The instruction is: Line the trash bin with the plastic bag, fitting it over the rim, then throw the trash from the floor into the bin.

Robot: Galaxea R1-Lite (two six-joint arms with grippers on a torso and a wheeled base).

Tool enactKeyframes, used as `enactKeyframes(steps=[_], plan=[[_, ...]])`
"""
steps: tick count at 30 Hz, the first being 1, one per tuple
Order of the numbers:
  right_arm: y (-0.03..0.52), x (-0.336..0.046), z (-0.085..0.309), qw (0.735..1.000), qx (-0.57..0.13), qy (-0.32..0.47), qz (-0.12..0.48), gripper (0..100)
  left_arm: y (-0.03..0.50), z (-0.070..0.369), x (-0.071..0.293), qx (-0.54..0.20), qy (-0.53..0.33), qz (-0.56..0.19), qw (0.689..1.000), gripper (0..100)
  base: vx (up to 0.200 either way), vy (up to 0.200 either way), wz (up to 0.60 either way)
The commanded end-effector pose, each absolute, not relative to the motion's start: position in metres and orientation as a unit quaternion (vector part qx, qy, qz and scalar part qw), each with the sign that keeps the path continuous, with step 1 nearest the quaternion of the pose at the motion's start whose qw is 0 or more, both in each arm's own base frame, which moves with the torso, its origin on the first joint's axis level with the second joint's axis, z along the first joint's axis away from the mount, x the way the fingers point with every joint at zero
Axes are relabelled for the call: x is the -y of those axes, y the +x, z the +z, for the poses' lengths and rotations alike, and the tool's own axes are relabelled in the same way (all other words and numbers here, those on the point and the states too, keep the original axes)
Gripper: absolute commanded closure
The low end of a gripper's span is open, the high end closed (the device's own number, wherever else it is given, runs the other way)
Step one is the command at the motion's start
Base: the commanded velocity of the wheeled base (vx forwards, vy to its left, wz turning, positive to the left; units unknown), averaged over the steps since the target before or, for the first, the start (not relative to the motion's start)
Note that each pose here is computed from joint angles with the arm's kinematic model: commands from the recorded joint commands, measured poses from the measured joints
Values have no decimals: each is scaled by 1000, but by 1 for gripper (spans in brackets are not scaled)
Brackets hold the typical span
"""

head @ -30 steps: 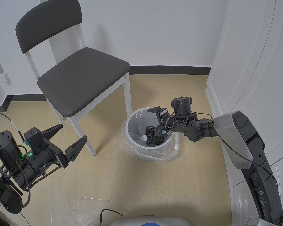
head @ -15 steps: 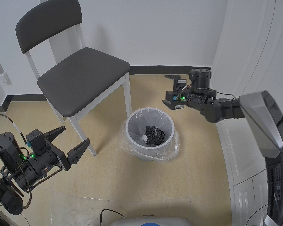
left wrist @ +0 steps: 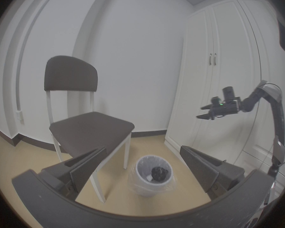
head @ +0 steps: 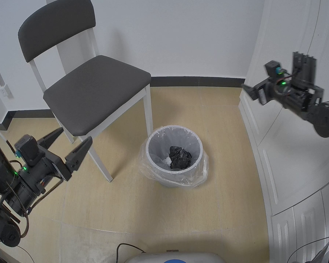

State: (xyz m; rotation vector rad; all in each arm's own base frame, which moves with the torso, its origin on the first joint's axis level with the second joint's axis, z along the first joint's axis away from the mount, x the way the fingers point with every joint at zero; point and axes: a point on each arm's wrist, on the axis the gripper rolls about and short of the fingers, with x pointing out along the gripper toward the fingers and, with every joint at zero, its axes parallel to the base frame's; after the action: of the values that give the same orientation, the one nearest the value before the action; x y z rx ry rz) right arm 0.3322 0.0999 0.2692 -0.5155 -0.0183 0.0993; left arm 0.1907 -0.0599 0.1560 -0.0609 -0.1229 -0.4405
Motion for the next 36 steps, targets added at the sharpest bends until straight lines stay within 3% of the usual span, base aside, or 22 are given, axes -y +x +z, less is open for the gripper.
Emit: enactKeyframes(steps=[1, 11, 16, 31, 36], plan=[[156, -19, 328, 988, 130, 26, -77, 0, 144, 225, 41, 204, -63, -152, 965, 0, 0, 0, 0], [72, 1, 302, 976, 183, 51, -109, 0, 95, 231, 24, 178, -62, -124, 974, 0, 0, 0, 0], [20, 5, 270, 967, 220, 67, -108, 0, 58, 224, 14, 170, -62, -121, 976, 0, 0, 0, 0], [-23, 7, 169, 960, 229, 90, -132, 0, -3, 181, -1, 136, -51, -92, 985, 0, 0, 0, 0], [-35, 6, 133, 957, 254, 89, -108, 0, -18, 170, -3, 139, -48, -68, 987, 0, 0, 0, 0]])
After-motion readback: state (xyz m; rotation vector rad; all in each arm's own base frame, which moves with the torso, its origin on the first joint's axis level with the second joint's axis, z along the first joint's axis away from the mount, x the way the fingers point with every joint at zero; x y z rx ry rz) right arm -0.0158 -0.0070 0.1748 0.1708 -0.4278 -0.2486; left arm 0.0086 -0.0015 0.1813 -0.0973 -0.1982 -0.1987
